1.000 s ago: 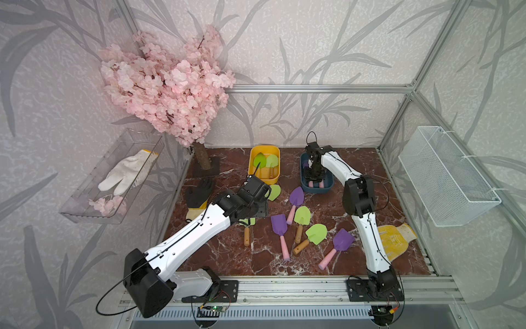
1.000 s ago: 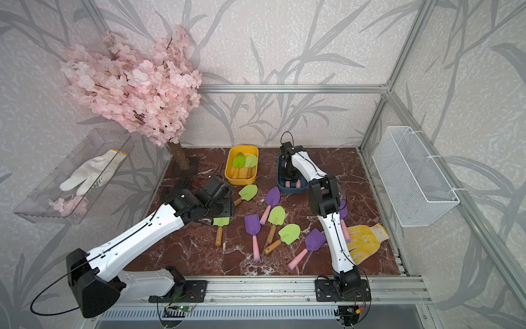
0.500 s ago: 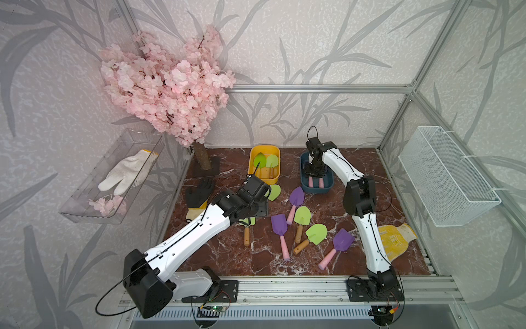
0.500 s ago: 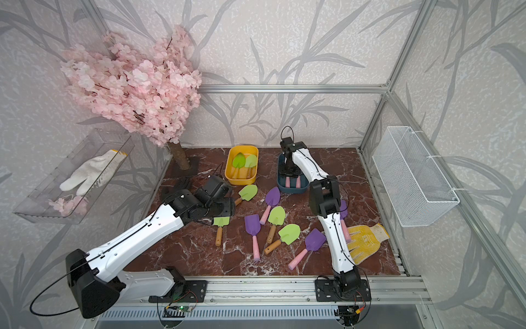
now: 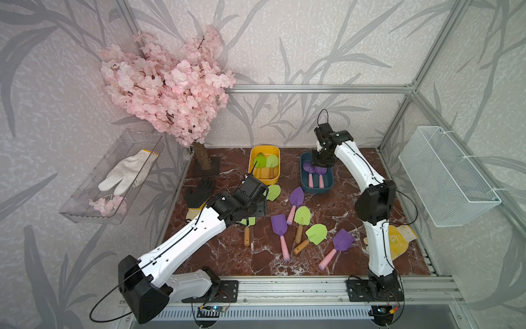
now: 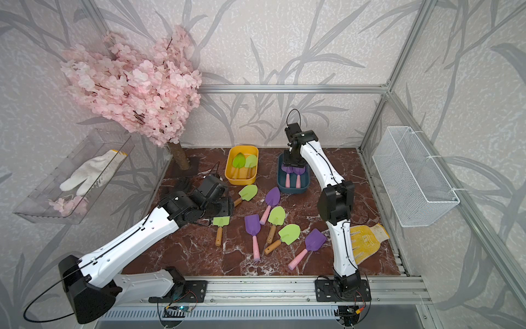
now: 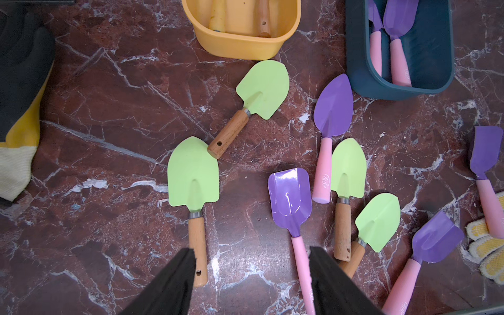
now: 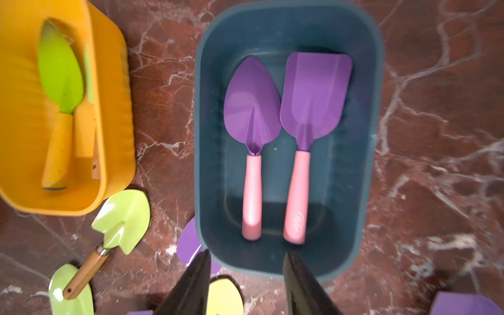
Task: Sort the small shovels by color and place them into the storage box
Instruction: Place the shovel in the storage box, then pick up the shovel from the center of the board.
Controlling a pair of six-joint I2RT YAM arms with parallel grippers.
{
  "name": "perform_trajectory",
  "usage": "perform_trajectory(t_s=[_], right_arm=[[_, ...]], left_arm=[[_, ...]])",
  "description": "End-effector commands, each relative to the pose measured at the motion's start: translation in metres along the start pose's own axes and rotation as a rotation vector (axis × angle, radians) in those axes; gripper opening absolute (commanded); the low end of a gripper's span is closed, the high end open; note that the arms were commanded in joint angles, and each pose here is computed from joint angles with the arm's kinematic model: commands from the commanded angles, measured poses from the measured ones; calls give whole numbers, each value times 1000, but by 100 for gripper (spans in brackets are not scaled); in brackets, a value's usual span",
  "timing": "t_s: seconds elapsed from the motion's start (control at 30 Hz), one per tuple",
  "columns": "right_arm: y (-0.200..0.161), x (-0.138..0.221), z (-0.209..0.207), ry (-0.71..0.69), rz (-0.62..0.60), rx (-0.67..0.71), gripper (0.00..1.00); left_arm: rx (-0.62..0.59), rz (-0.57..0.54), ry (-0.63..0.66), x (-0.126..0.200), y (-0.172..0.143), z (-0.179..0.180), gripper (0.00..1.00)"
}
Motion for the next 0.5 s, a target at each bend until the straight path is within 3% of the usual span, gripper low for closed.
perform_trajectory(t_s=[0.0, 0.23, 0.47], right_arm=[[-16, 47, -18, -13, -75, -37, 48], [-79, 82, -62, 43, -178, -133, 48], [-127, 77, -99, -33, -114, -160, 50]], left_arm=[[-3, -4, 14, 6, 0, 2, 70], [4, 17, -5, 6, -4, -3, 69], [-23, 52, -2, 3, -7, -15, 69]])
Point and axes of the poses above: each gripper's point midway between its finger pads, its own x axis back along the fingers, its own z axis along the line the jaws close on, y = z × x, the point moved 7 cm from there along x, back along the fingers, and after that the axes turned 10 degrees about -x, right-handed, at the moved point
